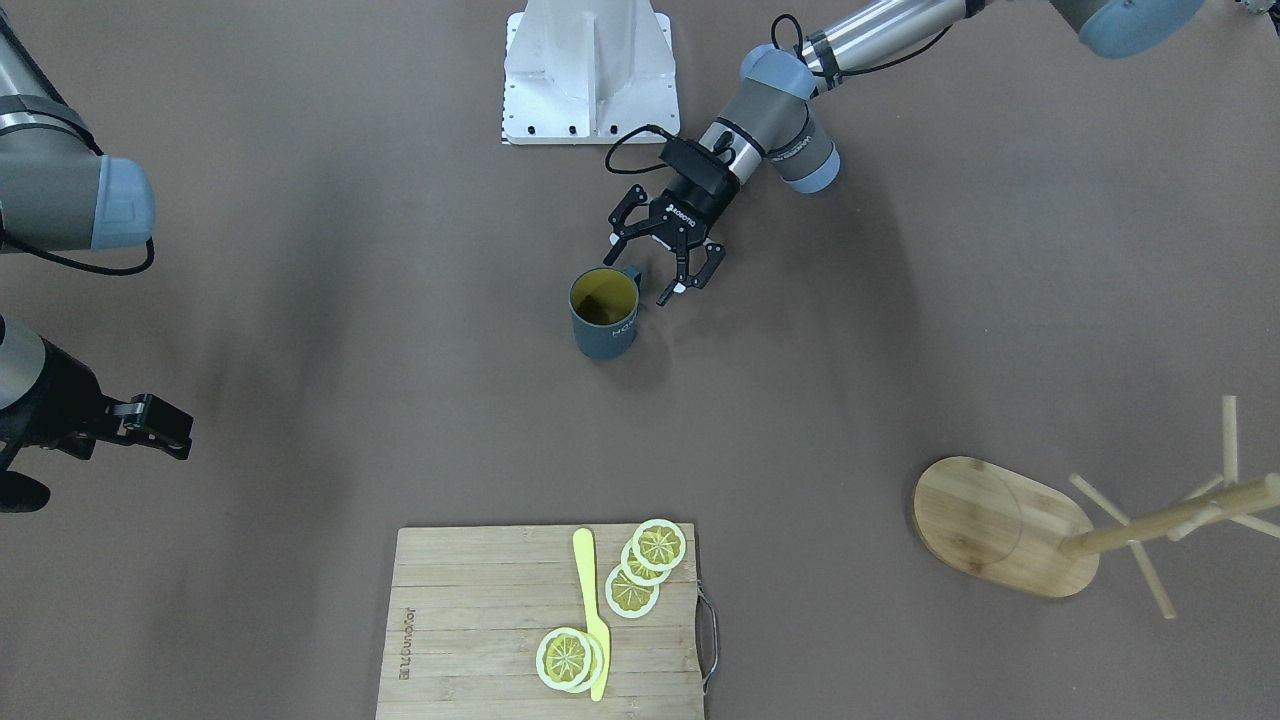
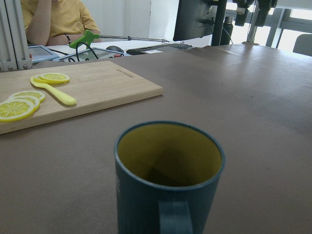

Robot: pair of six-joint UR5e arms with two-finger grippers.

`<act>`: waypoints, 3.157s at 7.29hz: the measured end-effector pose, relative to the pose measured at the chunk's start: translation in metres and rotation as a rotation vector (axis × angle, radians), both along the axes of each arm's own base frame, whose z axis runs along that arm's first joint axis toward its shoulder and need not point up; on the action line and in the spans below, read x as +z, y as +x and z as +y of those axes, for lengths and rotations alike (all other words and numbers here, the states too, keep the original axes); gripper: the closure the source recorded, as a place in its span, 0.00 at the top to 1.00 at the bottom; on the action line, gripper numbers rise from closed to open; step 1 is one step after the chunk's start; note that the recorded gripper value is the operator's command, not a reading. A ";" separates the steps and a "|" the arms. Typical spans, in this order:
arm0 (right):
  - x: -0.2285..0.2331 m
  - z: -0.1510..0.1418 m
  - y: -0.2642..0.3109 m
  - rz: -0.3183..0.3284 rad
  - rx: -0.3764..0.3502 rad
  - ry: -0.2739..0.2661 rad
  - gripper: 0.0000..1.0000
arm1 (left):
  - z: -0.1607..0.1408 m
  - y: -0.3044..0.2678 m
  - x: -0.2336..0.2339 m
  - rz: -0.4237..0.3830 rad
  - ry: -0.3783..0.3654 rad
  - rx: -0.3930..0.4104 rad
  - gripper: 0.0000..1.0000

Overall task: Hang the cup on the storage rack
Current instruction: 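Grasp the blue mug body with the left gripper and lift it, then carry the mug with the left gripper onto a peg of the wooden rack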

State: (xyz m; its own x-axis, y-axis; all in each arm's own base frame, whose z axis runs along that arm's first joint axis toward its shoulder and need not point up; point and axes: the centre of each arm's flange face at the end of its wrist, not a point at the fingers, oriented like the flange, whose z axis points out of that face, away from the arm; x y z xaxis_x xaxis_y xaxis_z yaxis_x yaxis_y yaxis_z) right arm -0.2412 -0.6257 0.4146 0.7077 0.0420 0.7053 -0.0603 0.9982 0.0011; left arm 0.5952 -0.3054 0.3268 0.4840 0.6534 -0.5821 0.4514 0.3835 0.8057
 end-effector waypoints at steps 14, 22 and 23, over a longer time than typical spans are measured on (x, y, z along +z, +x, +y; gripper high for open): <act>0.002 -0.001 0.009 0.002 0.011 0.004 1.00 | -0.170 -0.152 0.013 0.364 -0.339 0.038 0.00; 0.002 -0.002 0.010 0.009 0.019 0.011 1.00 | -0.293 -0.385 0.056 1.309 -1.266 0.101 0.00; 0.001 -0.002 0.010 0.003 0.021 0.021 1.00 | -0.293 -0.392 0.063 1.411 -1.312 0.094 0.00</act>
